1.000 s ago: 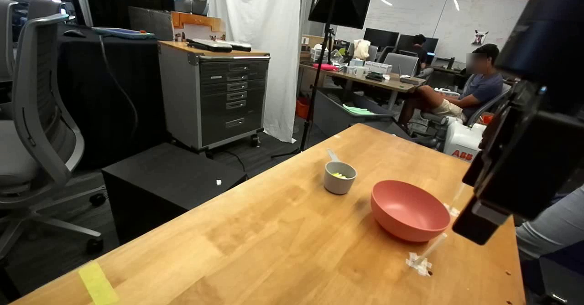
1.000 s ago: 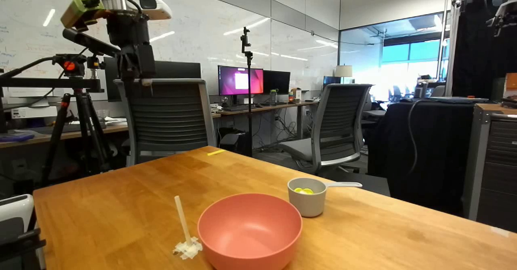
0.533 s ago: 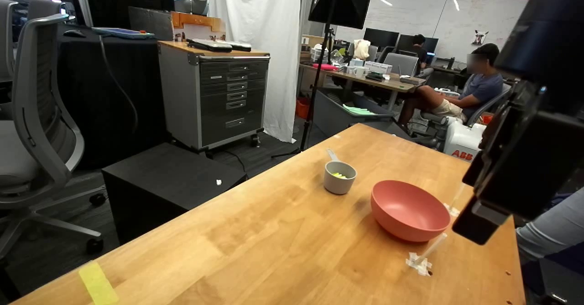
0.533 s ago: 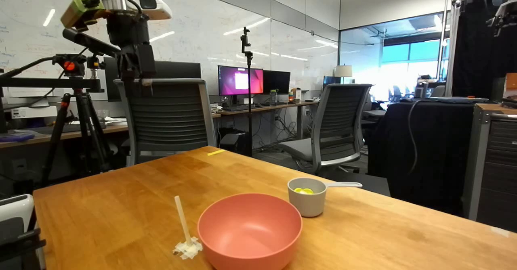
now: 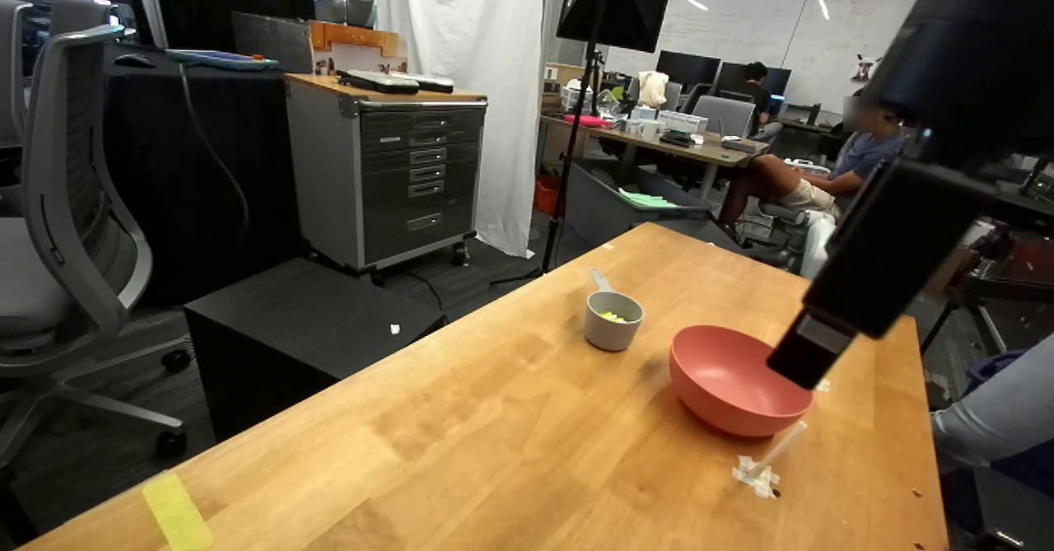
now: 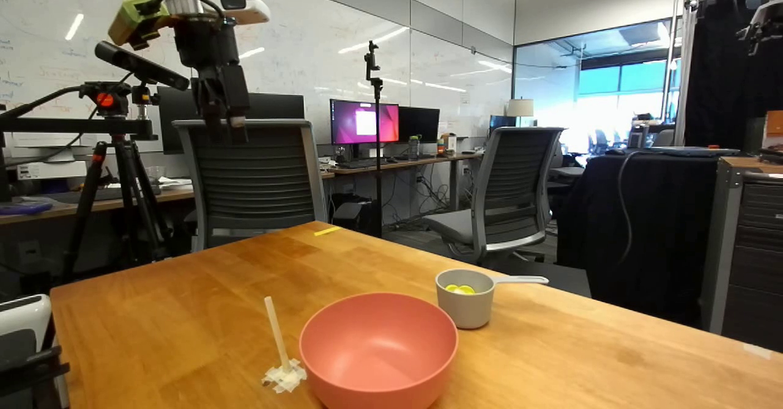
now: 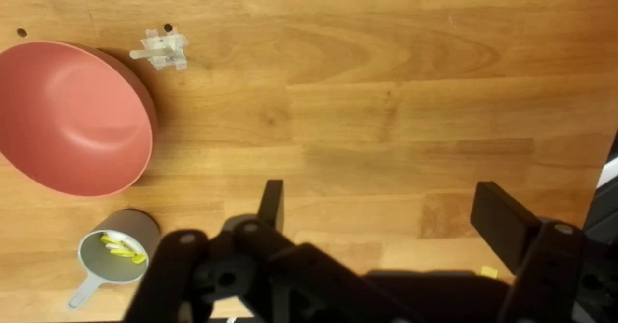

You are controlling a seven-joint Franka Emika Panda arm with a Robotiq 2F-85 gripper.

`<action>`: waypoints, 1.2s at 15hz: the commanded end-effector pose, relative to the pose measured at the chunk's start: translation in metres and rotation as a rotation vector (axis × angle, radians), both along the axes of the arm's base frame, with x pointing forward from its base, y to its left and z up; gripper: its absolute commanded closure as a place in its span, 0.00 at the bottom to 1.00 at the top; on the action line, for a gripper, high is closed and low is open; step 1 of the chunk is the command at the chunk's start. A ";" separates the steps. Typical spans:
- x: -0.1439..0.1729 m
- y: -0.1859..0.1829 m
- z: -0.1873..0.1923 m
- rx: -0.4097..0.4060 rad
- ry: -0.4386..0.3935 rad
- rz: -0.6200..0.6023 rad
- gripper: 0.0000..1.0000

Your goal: Pour the contents of the pot into the bowl

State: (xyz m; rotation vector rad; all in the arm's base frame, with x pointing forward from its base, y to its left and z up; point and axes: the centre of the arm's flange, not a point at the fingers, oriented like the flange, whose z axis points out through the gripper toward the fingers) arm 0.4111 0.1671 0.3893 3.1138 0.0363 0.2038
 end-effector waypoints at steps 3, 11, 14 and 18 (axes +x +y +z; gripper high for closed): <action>0.053 -0.040 0.035 0.079 -0.189 -0.223 0.00; 0.113 -0.161 0.106 0.146 -0.410 -0.566 0.00; 0.126 -0.226 0.122 0.149 -0.446 -0.695 0.00; 0.132 -0.305 0.121 0.147 -0.433 -0.824 0.00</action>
